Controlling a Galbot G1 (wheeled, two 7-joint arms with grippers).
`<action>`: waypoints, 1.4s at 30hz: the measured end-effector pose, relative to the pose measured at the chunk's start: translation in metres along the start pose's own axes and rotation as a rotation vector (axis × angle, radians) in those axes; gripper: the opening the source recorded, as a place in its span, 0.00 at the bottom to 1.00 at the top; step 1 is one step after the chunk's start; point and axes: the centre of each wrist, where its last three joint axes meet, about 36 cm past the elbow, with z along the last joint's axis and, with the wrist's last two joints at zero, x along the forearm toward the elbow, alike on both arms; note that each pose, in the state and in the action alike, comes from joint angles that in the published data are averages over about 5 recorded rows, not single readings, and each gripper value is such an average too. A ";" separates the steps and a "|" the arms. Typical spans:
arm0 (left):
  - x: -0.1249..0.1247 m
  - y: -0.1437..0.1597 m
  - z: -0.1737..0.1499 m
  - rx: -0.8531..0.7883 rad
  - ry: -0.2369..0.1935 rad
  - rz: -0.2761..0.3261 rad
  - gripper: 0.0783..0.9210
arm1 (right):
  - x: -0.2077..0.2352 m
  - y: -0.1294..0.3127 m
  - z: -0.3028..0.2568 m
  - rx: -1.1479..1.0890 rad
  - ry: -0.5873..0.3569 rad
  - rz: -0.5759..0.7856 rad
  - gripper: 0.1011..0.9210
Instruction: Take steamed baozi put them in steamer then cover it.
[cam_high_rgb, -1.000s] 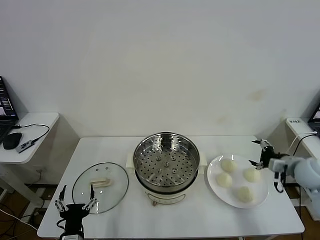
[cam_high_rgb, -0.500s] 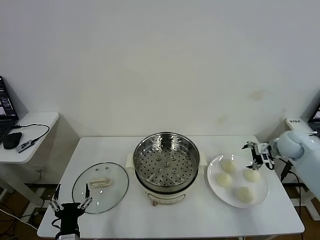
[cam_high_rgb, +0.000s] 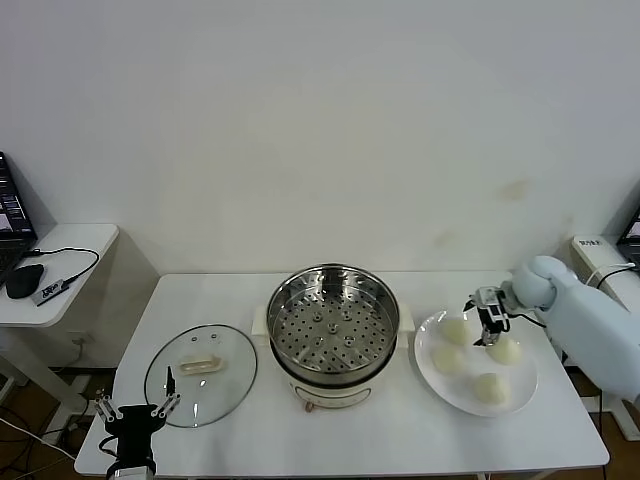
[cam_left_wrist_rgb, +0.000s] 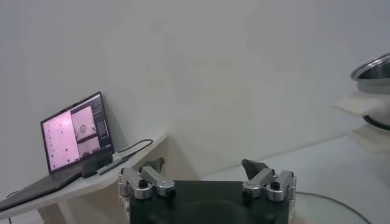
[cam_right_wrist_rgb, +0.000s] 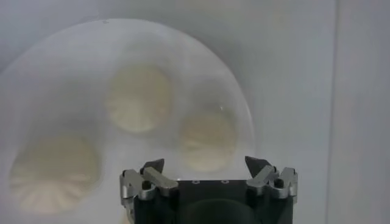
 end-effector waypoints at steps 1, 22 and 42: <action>0.000 0.000 0.000 0.000 0.000 0.000 0.88 | -0.002 -0.001 -0.001 0.001 0.002 -0.003 0.88; 0.001 0.000 0.001 -0.003 -0.001 -0.003 0.88 | -0.027 -0.011 -0.014 0.002 0.029 -0.017 0.68; 0.001 -0.002 -0.002 0.000 -0.013 0.012 0.88 | 0.009 -0.024 -0.012 0.010 0.016 -0.001 0.56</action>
